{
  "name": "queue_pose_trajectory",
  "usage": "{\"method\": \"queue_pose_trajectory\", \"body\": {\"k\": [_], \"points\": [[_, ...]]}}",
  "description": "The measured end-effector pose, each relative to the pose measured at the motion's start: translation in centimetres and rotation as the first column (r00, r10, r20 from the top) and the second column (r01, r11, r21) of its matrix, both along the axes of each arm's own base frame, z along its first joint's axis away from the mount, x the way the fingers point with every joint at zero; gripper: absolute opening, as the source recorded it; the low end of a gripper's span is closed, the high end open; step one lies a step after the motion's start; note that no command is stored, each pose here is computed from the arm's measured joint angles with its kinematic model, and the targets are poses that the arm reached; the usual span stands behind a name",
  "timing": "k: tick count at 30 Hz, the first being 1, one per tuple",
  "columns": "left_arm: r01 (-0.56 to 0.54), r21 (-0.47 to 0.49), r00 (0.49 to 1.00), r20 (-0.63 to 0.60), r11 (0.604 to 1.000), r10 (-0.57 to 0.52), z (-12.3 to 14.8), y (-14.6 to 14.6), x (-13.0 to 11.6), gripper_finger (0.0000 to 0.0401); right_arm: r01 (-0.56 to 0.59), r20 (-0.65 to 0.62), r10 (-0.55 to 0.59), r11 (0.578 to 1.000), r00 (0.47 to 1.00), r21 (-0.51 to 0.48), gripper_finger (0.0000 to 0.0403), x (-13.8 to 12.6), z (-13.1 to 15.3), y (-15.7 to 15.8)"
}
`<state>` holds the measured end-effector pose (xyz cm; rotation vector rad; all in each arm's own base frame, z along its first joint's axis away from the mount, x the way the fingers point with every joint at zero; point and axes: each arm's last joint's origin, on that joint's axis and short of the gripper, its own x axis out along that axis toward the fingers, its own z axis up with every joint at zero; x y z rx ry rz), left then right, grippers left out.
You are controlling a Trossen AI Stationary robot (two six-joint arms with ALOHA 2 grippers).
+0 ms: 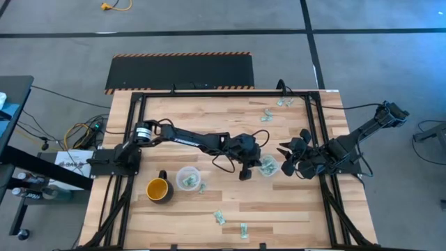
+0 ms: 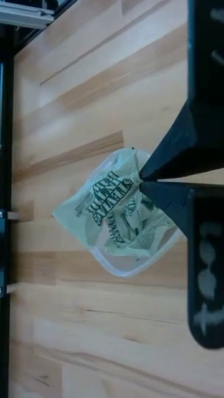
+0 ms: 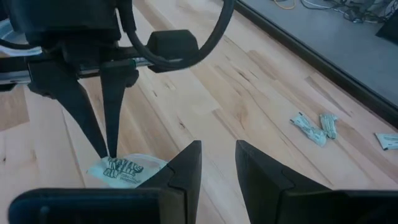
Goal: Pick and place Stevia / Truvia into bins
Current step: Put the white stevia packet into the square transparent container, then put the white stevia packet into the round transparent container
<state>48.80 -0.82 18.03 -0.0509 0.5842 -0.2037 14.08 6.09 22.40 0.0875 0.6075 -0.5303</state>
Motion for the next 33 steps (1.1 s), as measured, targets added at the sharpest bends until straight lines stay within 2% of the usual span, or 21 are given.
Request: {"method": "queue_pose_trajectory", "body": {"k": [4,13,17,20,24,28,33], "points": [[0.008,0.008,1.0,0.008,1.0,-0.008,0.0,0.0,0.0,0.0029,0.0,0.0,0.0,1.0,1.0,0.0,0.0093,0.0,0.0,0.0],[0.025,-0.018,1.0,0.001,1.0,-0.025,0.1,-0.1,0.0,0.0111,0.0,0.0,0.0,1.0,1.0,0.0,0.0093,0.0,0.0,0.0],[0.059,-0.04,0.998,0.0,0.997,-0.059,1.8,-0.2,-0.7,0.0127,-0.001,-0.002,0.001,1.0,1.0,0.001,0.0093,0.0,0.0,0.0],[0.068,-0.045,0.996,-0.056,0.997,-0.07,3.1,-0.7,-1.7,0.013,-0.002,-0.005,0.002,1.0,1.0,0.001,0.0093,0.0,0.0,0.0],[0.06,-0.033,0.977,-0.205,0.998,-0.066,4.7,-1.4,-4.0,0.013,-0.002,-0.007,0.002,1.0,1.0,0.0,0.0093,0.0,0.0,0.0],[0.044,-0.004,0.908,-0.417,0.999,-0.042,5.7,-2.3,-7.0,0.013,-0.002,-0.008,0.002,1.0,1.0,-0.001,0.0093,0.0,0.0,0.0],[-0.004,0.075,0.745,-0.665,0.997,0.053,5.8,-3.8,-10.6,0.013,-0.003,-0.009,0.003,1.0,1.0,-0.002,0.0093,-0.1,0.0,0.0]]}}
